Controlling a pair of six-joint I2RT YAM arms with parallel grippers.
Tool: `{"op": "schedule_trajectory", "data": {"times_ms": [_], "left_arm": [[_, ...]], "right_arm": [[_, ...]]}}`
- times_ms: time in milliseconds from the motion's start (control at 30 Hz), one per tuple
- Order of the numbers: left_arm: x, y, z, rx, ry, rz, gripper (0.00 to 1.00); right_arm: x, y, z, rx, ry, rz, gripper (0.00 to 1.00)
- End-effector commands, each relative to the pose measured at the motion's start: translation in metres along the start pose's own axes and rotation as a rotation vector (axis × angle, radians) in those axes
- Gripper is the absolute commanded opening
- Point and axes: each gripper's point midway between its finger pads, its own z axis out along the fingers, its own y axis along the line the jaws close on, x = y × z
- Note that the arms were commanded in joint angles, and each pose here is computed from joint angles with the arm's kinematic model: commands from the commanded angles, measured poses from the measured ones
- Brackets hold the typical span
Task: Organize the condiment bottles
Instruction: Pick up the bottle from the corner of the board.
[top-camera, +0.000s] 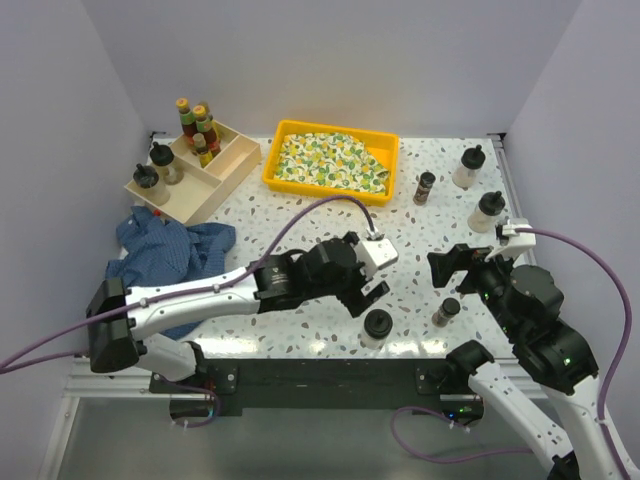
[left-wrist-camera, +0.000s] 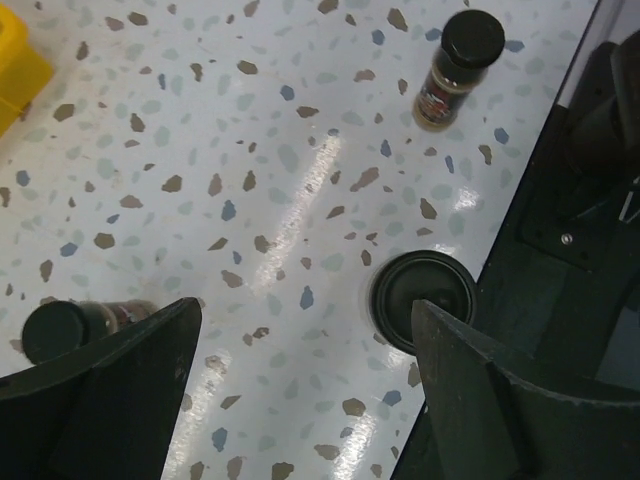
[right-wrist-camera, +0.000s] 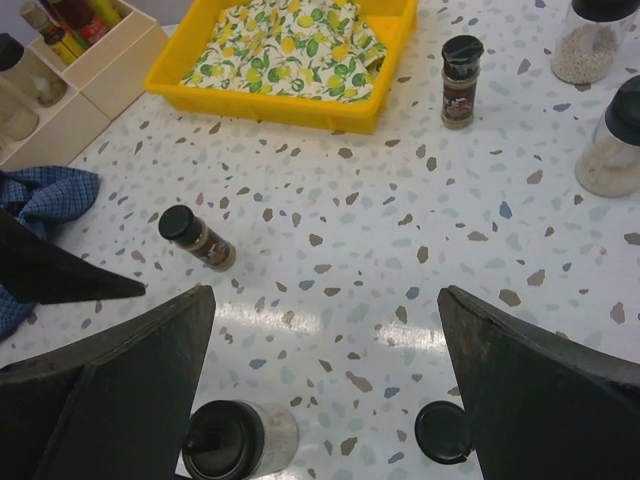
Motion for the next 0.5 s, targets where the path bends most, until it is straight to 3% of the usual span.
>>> {"op": "schedule_trajectory", "data": {"times_ms": [0,200,467], "left_arm": [[-0.003,-0.035,0.020,0.077,-0.009,0.012,0.94],[0.006,-0.060,0.027,0.146,0.049,0.039,1.00],[0.029,-0.071,0.037,0.184,0.121,0.048,1.00]], "right_arm": [[-0.006,-0.004,0.001,0.023,-0.025,-0.022,0.99],[-0.002,-0.006,0.001,0.028,-0.021,-0.027,0.99],[-0.003,-0.006,0.003,0.028,-0.029,-0.029,0.99]]}}
